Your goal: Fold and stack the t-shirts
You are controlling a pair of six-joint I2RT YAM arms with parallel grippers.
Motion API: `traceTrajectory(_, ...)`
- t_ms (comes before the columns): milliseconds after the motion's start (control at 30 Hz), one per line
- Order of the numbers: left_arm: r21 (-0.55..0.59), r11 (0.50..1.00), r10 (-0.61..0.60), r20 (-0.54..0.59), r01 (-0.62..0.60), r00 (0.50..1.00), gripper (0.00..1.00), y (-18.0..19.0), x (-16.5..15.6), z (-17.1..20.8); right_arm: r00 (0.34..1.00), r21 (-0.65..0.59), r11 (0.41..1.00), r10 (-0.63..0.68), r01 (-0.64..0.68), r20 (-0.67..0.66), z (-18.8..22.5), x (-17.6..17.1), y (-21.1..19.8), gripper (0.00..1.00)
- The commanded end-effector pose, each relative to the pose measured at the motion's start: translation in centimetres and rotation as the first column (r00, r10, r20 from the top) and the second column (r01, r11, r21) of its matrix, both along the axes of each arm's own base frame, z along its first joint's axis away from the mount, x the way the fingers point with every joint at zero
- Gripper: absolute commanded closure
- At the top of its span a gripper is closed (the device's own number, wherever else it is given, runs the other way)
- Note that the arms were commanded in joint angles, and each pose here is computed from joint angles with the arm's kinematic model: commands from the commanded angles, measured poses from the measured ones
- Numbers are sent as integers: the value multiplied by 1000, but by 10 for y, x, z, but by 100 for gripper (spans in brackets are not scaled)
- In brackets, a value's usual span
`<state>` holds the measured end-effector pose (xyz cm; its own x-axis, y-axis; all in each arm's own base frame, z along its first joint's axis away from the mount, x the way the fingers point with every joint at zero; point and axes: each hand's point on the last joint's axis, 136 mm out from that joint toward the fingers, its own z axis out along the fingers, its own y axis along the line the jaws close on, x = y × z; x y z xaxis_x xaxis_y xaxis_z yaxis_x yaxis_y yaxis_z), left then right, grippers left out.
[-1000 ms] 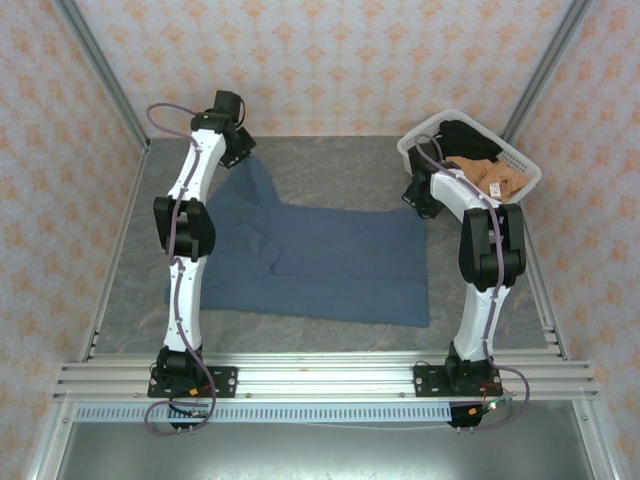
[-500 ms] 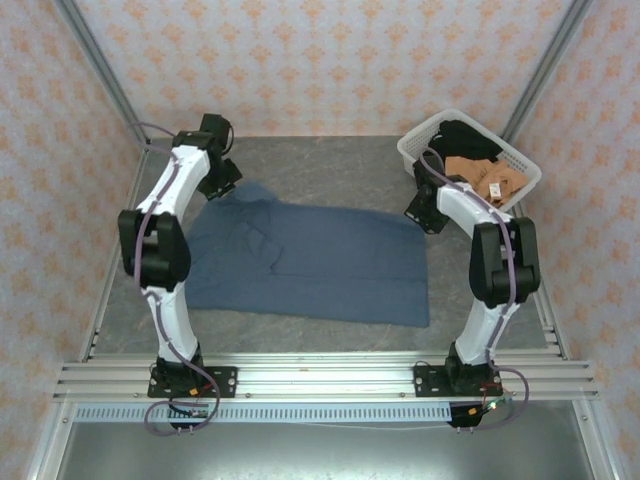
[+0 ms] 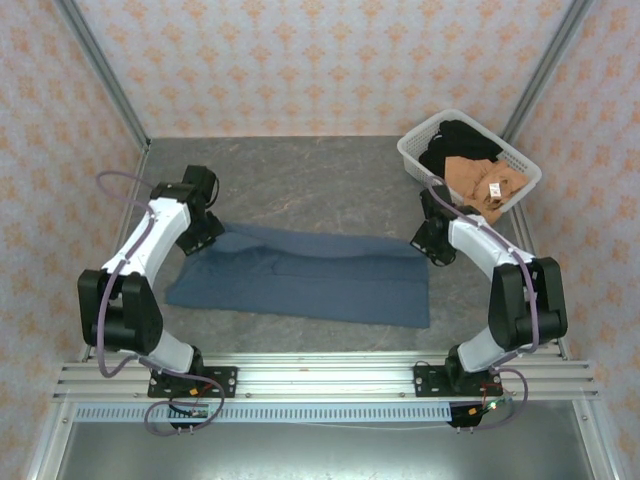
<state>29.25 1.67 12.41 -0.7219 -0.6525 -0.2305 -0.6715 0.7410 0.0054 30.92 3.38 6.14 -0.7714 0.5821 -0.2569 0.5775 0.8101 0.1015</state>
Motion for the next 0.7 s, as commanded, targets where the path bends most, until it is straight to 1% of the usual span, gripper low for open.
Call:
traceTrajectory(0,40,998,40,14,-40,999,100,6,-20,6,1000,-24,1000,14,-14,-20,-3,-14,-5,100)
traceTrajectory(167,58,997,58,5,-58,998,100,10,-41,5,999,-27,999,16,-17,-32,-4,-21,-5,100)
traceTrajectory(400,67,996,53,-4,-53,999,100,11,-47,5,1000,-39,999,14,-14,-11,8,-29,-7,100)
traceTrajectory(667,99,994,59,-31,-55,998,100,8,-63,-4,999,-30,1000,-5,4,-49,-6,-52,-6,100)
